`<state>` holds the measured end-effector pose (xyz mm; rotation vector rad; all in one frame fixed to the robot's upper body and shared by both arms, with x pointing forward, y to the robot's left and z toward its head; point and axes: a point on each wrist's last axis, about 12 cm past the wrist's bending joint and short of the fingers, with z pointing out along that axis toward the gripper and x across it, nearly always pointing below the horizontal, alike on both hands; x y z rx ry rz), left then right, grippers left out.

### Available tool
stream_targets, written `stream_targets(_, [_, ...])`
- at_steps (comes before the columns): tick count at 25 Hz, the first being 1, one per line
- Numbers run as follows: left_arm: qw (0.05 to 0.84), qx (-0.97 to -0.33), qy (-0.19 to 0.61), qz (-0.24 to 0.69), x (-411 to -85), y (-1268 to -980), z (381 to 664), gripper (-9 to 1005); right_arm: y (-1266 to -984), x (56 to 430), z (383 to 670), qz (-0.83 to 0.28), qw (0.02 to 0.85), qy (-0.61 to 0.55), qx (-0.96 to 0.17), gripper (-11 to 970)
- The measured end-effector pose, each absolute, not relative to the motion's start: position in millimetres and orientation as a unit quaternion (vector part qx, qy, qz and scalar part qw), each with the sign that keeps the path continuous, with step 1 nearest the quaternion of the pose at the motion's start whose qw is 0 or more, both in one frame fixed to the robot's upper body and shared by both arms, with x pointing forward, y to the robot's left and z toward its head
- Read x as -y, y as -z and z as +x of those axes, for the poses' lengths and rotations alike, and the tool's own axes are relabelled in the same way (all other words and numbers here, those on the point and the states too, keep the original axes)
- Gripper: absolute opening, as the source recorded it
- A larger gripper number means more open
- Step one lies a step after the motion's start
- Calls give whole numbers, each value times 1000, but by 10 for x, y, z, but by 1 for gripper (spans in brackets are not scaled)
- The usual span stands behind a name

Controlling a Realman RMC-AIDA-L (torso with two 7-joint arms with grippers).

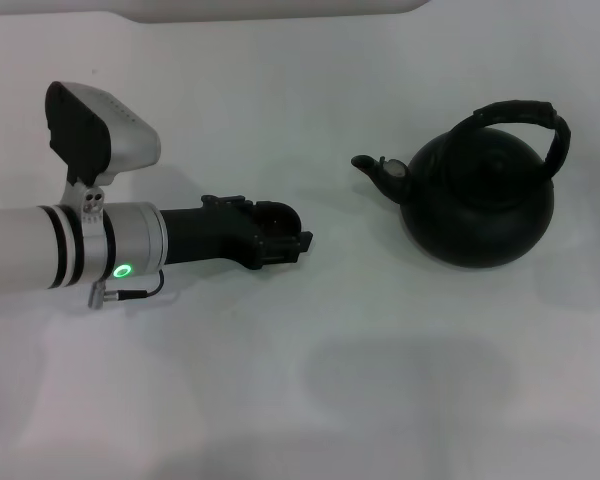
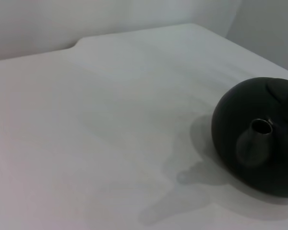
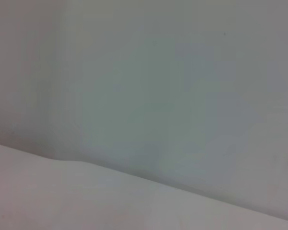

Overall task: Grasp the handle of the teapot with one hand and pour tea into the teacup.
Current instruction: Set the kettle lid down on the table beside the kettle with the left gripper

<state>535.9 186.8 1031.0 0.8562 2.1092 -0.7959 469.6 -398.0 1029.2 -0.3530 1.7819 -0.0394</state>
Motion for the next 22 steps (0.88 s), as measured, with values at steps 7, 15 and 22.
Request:
stream_targets(7, [356,-822,298,329,-1888,-10278,5370,712,-10290,3979,4697,-153,615,17,-773,616])
stream_targets(15, [355,-824,294,329,-1879,-10261,5370,711,-10295,3975,4706,-154,616,16,-773,616])
stream_targets(22, [348,-827,291,331,-1867,-10232,5410,712,-10295,3974,4707,-154,616,16,-773,616])
